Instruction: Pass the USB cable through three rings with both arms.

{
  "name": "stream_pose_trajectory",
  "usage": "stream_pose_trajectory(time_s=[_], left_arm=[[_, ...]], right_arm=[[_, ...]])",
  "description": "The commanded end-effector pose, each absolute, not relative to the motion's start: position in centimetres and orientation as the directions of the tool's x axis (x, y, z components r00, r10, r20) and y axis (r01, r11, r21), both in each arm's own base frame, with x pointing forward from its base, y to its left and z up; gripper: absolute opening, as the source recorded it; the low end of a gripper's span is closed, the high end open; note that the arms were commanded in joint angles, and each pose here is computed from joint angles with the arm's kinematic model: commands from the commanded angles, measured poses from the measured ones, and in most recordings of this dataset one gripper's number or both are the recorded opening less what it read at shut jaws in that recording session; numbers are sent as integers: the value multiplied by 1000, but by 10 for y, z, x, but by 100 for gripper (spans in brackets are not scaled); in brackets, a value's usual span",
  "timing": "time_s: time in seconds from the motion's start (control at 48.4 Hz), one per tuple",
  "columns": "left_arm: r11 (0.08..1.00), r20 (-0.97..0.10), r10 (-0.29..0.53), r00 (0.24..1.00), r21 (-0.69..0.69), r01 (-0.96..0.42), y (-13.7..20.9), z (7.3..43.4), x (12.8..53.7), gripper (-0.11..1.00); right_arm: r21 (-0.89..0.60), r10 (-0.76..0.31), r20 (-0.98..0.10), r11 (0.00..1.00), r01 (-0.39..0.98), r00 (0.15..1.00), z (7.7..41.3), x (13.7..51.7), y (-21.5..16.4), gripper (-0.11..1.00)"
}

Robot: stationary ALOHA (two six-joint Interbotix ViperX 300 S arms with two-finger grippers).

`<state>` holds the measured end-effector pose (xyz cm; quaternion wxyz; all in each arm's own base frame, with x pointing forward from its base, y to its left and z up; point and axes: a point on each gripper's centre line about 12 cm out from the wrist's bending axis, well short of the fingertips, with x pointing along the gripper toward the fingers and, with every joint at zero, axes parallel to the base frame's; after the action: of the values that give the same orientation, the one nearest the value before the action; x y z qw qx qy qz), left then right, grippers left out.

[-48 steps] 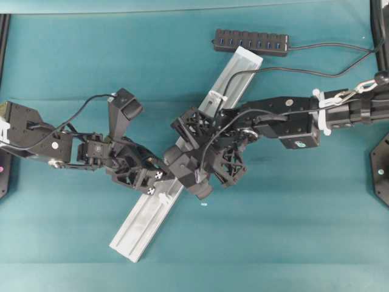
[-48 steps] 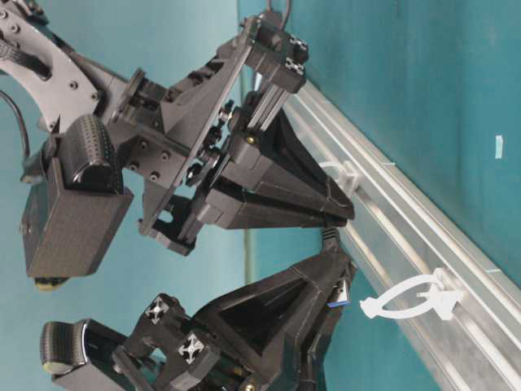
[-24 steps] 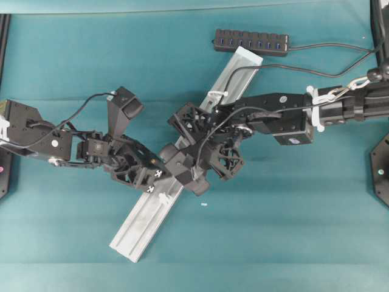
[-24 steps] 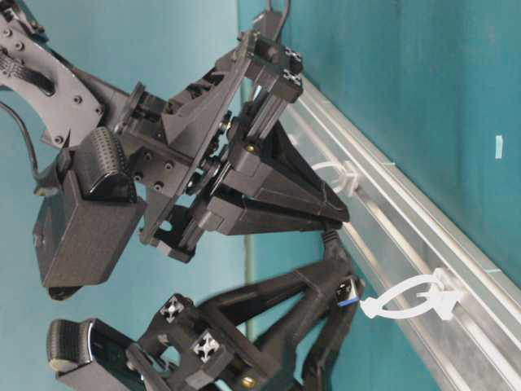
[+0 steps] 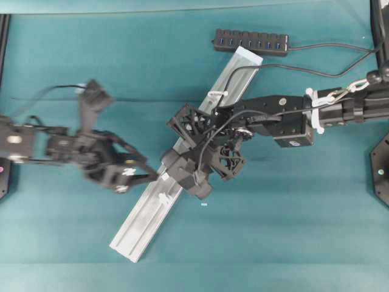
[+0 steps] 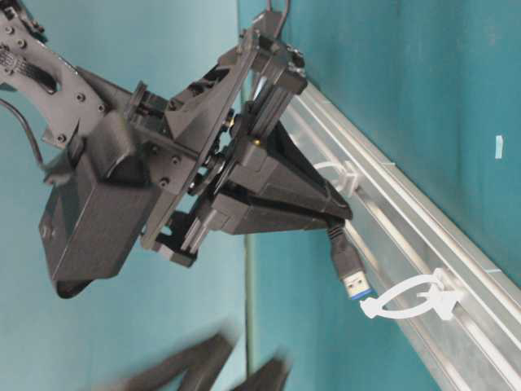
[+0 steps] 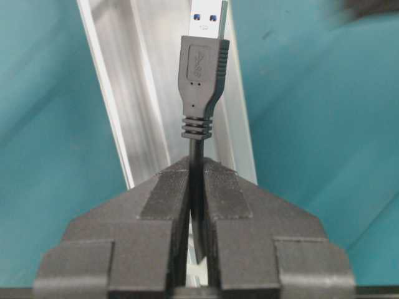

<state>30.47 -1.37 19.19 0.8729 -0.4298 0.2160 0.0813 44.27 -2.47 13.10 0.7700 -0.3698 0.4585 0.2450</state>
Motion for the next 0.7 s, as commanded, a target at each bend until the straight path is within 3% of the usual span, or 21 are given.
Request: stream_pose_trajectory(time_s=[0.0, 0.682], left_arm=[[624, -410, -70, 910, -729, -281, -21, 205, 292, 95], [635, -426, -77, 901, -718, -285, -21, 216, 246, 94]], right_arm=[[-358, 45, -887, 561, -746, 460, 132, 445, -17, 6], [-358, 73, -890, 498, -790, 450, 129, 462, 7, 6]])
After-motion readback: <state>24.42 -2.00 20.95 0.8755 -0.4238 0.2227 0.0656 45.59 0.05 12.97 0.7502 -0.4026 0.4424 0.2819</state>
